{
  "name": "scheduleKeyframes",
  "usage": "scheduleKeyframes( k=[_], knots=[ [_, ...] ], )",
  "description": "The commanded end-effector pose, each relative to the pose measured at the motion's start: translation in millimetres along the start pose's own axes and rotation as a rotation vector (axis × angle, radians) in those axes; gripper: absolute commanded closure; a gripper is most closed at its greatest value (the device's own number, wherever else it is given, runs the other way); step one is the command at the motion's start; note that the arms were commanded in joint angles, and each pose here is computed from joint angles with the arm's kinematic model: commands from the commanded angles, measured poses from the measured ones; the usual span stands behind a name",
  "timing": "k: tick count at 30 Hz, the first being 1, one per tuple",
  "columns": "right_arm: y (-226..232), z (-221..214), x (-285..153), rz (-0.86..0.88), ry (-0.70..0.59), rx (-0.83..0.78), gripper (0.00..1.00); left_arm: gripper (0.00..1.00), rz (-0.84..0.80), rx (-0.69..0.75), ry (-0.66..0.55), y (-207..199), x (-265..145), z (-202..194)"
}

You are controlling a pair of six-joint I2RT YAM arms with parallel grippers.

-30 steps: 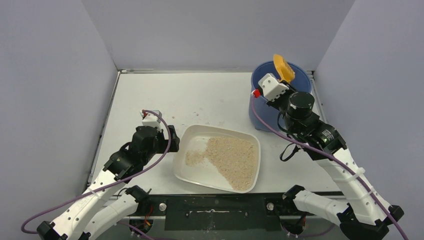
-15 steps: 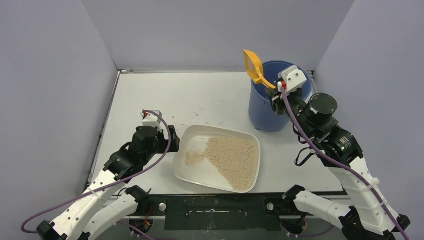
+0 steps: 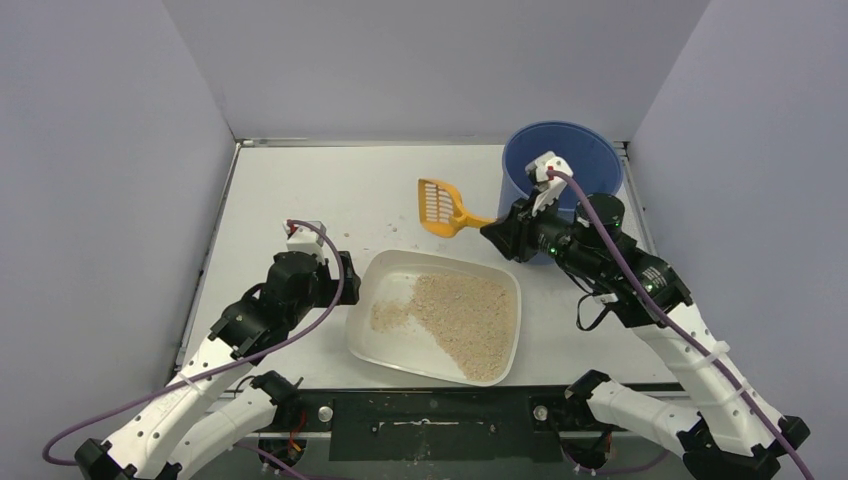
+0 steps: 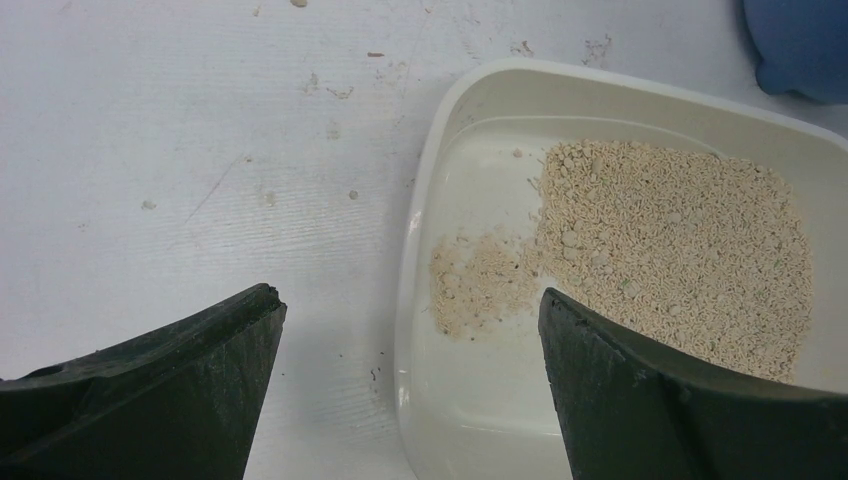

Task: Clean the litter box

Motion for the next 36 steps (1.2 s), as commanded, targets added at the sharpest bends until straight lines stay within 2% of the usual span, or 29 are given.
scheduleKeyframes(
  k=[1,7,15,21,28,32,36],
  knots=[
    [18.2,-28.4,4.7,0.118,0.068,0.167,1.00,0.03,-0.022,-0.001,-0.044,-5.4,1.0,9.8],
    [25.3,-74.9,16.0,0.148,0.185,0.320,1.00,0.03,-0.021,-0.001,-0.043,-5.4,1.1,9.8],
    [29.9,-122.5,29.5,0.147,0.226,0.520,1.00,0.03,-0.022,0.006,-0.023,-6.5,4.4,6.8],
    [35.6,-142.4,46.1,0.182,0.221,0.676,1.00,0.03,-0.022,0.007,-0.022,-6.6,4.9,6.6],
    [30.1,-173.8,71.7,0.123,0.202,0.820,0.99,0.03,-0.018,0.008,-0.021,-6.3,5.7,6.4],
    [33.1,-185.0,86.3,0.106,0.220,0.828,0.95,0.03,-0.012,0.008,-0.018,-5.4,6.3,5.6],
    [36.9,-192.7,97.3,0.097,0.244,0.824,0.83,0.03,-0.006,0.009,-0.014,-5.1,7.3,5.3]
  ],
)
Point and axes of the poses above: each gripper's point midway between its finger pads, its own x axis out along the fingers, its own y axis along the line the jaws close on, z = x × y, the point moved 5 cm from there along -x, back along the fingers, and after that the axes turned 5 degrees about -x, right-handed, at the moved point
